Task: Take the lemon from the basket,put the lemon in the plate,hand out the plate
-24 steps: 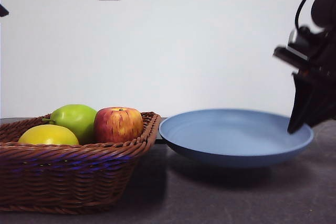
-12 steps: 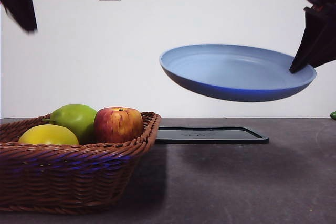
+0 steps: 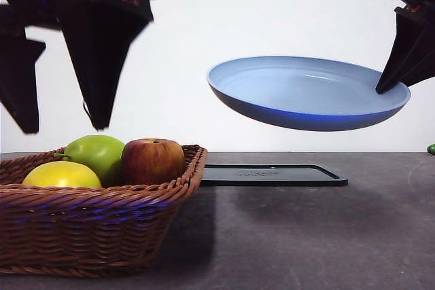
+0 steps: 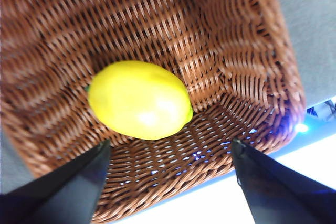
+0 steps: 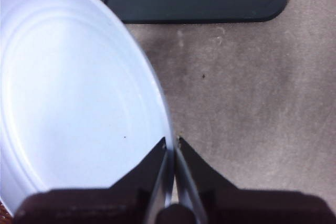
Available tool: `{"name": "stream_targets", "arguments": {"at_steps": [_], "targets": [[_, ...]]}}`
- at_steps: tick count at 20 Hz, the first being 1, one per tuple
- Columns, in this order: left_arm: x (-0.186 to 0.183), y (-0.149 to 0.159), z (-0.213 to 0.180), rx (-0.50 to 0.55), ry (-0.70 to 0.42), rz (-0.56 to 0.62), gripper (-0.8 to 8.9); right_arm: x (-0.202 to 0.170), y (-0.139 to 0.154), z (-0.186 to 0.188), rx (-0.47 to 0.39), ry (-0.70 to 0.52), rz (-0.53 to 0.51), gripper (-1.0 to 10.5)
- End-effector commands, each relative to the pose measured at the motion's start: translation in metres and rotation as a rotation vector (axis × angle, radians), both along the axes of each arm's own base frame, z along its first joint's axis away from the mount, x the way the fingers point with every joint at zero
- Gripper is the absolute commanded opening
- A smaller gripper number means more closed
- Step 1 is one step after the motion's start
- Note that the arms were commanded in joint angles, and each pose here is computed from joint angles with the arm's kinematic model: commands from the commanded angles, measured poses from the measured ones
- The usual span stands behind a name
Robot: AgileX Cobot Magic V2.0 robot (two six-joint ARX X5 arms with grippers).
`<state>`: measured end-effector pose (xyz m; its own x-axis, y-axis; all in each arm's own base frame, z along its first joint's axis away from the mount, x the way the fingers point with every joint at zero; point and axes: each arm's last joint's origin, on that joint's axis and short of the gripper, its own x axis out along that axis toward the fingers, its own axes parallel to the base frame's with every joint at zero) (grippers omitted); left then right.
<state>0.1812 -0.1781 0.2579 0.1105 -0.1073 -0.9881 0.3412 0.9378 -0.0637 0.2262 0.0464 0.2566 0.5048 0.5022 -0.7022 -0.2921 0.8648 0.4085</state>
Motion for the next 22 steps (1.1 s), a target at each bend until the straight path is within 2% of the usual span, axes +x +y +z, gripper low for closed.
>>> {"name": "stream_targets", "arguments": {"at_steps": [1,4,8,11,15,19,22], "targets": [[0.006,-0.007,-0.007,0.013,0.029,0.008,4.19,0.003,0.001,0.006,0.011,-0.022,0.006,0.1],[0.009,-0.007,-0.011,0.02,0.069,0.025,4.2,0.002,0.001,0.005,0.011,-0.016,0.007,0.1],[0.013,0.001,-0.012,0.043,0.085,0.113,4.21,0.001,0.001,0.005,0.01,-0.003,0.008,0.1],[0.022,0.0,-0.014,-0.001,0.059,0.181,4.21,0.001,0.001,0.005,0.007,-0.005,0.012,0.1],[0.039,0.003,-0.035,0.009,0.156,0.228,4.21,0.001,0.001,0.005,0.006,-0.005,0.013,0.1],[0.049,0.003,-0.051,0.022,0.207,0.239,4.21,0.001,0.001,0.005,0.004,-0.008,0.015,0.1],[0.054,-0.001,-0.063,0.038,0.219,0.191,4.19,0.001,0.001,0.005,0.002,-0.01,0.018,0.1]]}}
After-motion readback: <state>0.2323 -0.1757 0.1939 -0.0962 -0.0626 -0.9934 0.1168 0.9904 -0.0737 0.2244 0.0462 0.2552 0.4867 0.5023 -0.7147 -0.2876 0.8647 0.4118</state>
